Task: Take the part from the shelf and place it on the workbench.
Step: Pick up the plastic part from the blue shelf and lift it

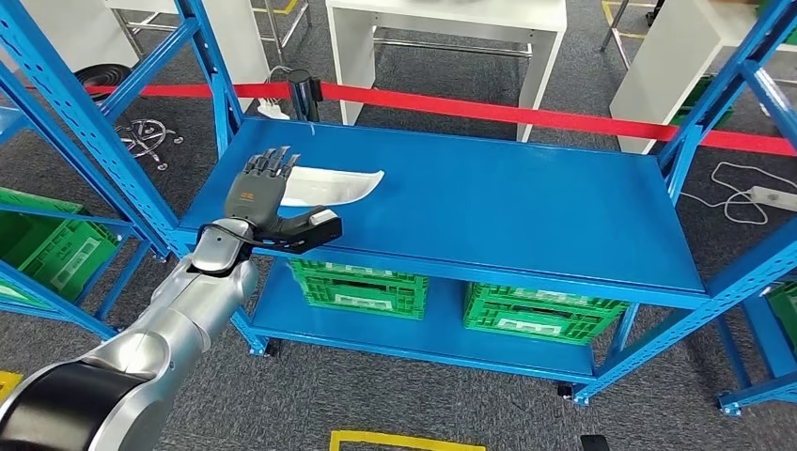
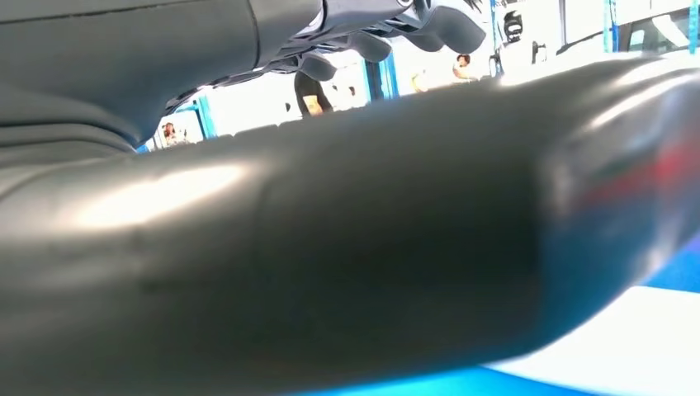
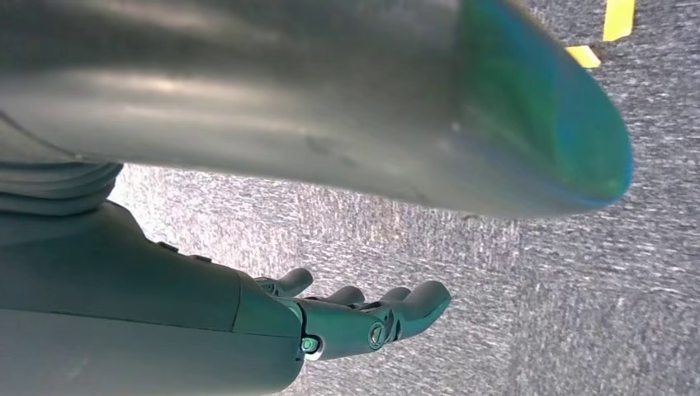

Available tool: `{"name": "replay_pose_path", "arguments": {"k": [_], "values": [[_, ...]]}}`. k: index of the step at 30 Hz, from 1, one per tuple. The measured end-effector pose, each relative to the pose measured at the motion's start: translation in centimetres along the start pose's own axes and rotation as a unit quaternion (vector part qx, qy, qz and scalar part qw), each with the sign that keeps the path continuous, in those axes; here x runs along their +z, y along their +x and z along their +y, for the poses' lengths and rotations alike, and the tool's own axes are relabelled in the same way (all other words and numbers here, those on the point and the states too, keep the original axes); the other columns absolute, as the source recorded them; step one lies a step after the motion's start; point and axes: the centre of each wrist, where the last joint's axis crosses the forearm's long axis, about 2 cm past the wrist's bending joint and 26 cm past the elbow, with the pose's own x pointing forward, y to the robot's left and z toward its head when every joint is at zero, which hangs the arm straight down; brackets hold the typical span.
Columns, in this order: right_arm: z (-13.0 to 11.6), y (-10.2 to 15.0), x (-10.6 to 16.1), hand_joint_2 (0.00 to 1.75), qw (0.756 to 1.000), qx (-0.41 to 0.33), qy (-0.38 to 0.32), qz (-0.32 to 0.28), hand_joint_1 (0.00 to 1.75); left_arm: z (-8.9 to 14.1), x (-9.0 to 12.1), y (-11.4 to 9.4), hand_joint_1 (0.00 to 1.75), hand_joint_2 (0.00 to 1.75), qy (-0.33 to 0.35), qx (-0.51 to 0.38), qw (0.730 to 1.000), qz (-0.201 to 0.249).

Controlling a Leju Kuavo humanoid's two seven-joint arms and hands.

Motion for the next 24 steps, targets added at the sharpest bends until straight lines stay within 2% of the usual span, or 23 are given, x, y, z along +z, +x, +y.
{"name": "replay_pose_path", "arguments": {"k": [15, 24], "values": [[0.4, -0.4, 0.1, 0.00, 1.000, 0.004, 0.006, 0.003, 0.00, 0.0, 0.1, -1.1, 0.00, 0.00, -0.002, 0.003, 1.000, 0.017], [0.8, -0.5, 0.2, 0.00, 1.000, -0.002, 0.009, 0.007, 0.00, 0.0, 0.1, -2.2, 0.00, 0.00, -0.025, 0.013, 0.998, 0.057]]}}
